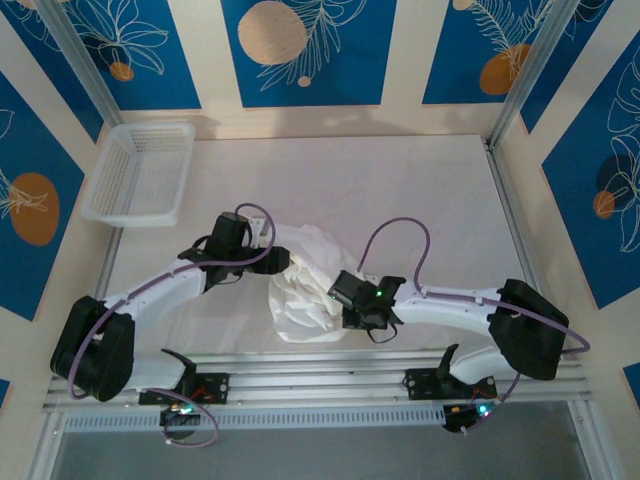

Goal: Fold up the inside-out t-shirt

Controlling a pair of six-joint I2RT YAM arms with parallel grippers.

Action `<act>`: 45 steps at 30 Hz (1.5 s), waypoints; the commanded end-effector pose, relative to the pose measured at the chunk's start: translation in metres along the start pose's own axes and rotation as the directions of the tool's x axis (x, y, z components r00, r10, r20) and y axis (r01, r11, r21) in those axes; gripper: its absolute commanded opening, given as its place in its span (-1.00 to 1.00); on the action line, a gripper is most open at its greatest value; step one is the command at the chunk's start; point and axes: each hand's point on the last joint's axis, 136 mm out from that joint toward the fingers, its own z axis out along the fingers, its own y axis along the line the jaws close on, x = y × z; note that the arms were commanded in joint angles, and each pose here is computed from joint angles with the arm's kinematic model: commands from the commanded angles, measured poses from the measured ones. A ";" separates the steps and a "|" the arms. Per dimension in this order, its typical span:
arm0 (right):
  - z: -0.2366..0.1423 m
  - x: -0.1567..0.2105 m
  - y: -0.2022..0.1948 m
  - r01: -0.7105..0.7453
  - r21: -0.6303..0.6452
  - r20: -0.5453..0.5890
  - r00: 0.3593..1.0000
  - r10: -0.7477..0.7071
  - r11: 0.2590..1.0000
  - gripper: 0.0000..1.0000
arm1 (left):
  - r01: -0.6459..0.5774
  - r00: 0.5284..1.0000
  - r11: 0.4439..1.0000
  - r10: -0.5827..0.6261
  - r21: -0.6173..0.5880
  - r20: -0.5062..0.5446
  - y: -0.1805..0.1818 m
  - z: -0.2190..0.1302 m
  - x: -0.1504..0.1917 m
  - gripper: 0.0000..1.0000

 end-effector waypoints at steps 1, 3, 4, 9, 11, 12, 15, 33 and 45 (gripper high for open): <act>-0.011 -0.002 -0.010 -0.020 0.012 0.016 1.000 0.020 1.000 -0.77 | -0.016 1.000 1.000 0.016 0.025 -0.007 -0.004 0.003 0.001 0.54; -0.014 -0.003 -0.010 -0.024 -0.007 0.026 0.999 0.024 1.000 -0.87 | -0.016 1.000 1.000 0.016 0.025 -0.006 -0.004 0.003 0.001 0.53; -0.016 -0.004 -0.009 -0.021 -0.017 0.028 0.999 0.022 1.000 -0.97 | -0.016 1.000 0.999 0.016 0.029 -0.005 -0.005 0.002 0.001 0.54; -0.057 -0.034 -0.003 -0.027 -0.097 0.127 0.991 0.039 0.995 -1.00 | 0.001 1.000 0.995 -0.001 0.097 0.000 -0.019 -0.015 0.010 0.58; -0.080 -0.054 -0.001 -0.049 -0.171 0.177 0.981 0.079 0.984 -1.00 | 0.016 1.000 0.992 -0.017 0.122 0.012 -0.028 -0.030 0.018 0.61; -0.094 -0.066 0.000 -0.065 -0.215 0.200 0.974 0.109 0.974 -1.00 | 0.016 1.000 0.992 -0.019 0.129 0.018 -0.035 -0.037 0.025 0.62; -0.128 -0.101 -0.001 -0.116 -0.336 0.257 0.943 0.210 0.935 -1.00 | -0.089 0.996 0.988 0.089 0.125 0.010 -0.069 -0.055 0.056 0.63; -0.200 -0.197 -0.039 -0.271 -0.392 0.447 0.779 0.440 0.879 -1.00 | -0.691 0.591 0.707 0.671 0.149 -0.448 -0.128 0.043 0.188 -0.31; -0.293 -0.220 -0.108 -0.334 -0.411 0.586 0.617 0.526 0.849 -1.00 | -0.514 0.858 0.857 0.514 -0.022 -0.018 -0.098 -0.069 0.033 -1.00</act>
